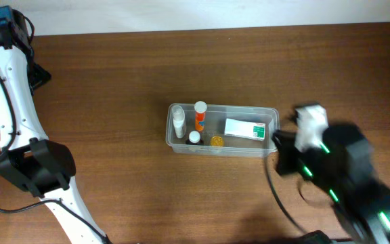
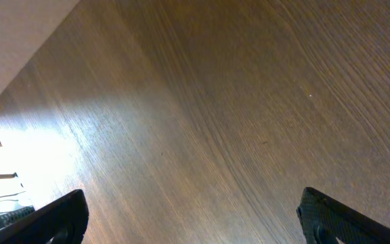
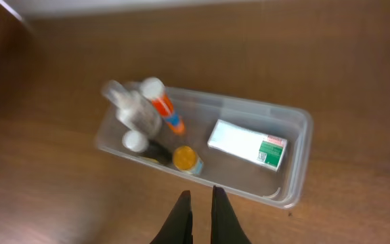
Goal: Pack container
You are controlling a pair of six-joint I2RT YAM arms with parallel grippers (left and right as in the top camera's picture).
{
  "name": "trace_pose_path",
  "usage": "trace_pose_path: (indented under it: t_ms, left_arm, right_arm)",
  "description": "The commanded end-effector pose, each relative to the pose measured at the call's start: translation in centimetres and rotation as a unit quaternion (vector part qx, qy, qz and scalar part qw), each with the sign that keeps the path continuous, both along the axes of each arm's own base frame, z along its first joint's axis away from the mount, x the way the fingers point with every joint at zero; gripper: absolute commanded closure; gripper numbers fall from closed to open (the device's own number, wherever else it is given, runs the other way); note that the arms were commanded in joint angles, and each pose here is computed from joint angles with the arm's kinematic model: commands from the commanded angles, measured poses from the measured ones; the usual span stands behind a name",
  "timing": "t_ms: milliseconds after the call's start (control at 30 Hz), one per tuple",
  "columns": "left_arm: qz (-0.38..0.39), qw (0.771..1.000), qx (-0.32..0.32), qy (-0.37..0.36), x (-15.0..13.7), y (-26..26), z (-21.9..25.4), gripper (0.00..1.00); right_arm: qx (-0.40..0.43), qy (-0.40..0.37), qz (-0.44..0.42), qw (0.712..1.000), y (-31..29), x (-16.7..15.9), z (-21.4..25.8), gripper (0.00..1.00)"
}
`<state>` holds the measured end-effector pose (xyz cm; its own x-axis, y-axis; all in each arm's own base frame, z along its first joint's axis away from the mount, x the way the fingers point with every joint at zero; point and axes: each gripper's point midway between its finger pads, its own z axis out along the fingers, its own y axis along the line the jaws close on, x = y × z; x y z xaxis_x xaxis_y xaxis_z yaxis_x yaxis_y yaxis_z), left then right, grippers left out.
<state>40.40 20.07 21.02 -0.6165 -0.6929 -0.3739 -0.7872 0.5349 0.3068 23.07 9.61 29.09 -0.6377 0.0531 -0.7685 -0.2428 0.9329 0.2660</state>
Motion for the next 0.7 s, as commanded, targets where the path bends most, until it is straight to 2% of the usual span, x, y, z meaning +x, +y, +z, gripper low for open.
trace_pose_path:
  t_ms: [0,167,400,533,667]
  left_arm:
    - [-0.004,1.0,0.009,-0.003,0.2,0.1,0.5,0.01]
    - [-0.004,1.0,0.009,-0.004,0.2,0.1,0.5,0.01]
    - [-0.004,1.0,0.009,-0.003,0.2,0.1,0.5,0.0]
    - [-0.004,1.0,0.009,-0.003,0.2,0.1,0.5,0.01]
    - [-0.004,1.0,0.009,-0.003,0.2,0.1,0.5,0.01]
  right_arm:
    - [0.014,-0.078,-0.003,0.997,-1.5,-3.7,3.5,0.96]
    - [0.042,-0.158,-0.004,0.986,-3.5,-9.7,5.7,0.96]
    - [0.069,-0.233,0.0,0.97,-5.6,-16.6,5.4,0.96]
    - [0.079,-0.242,0.01,0.967,-6.1,-19.4,4.5,0.96]
    - [0.076,-0.23,0.011,0.97,-6.5,-20.6,4.0,0.96]
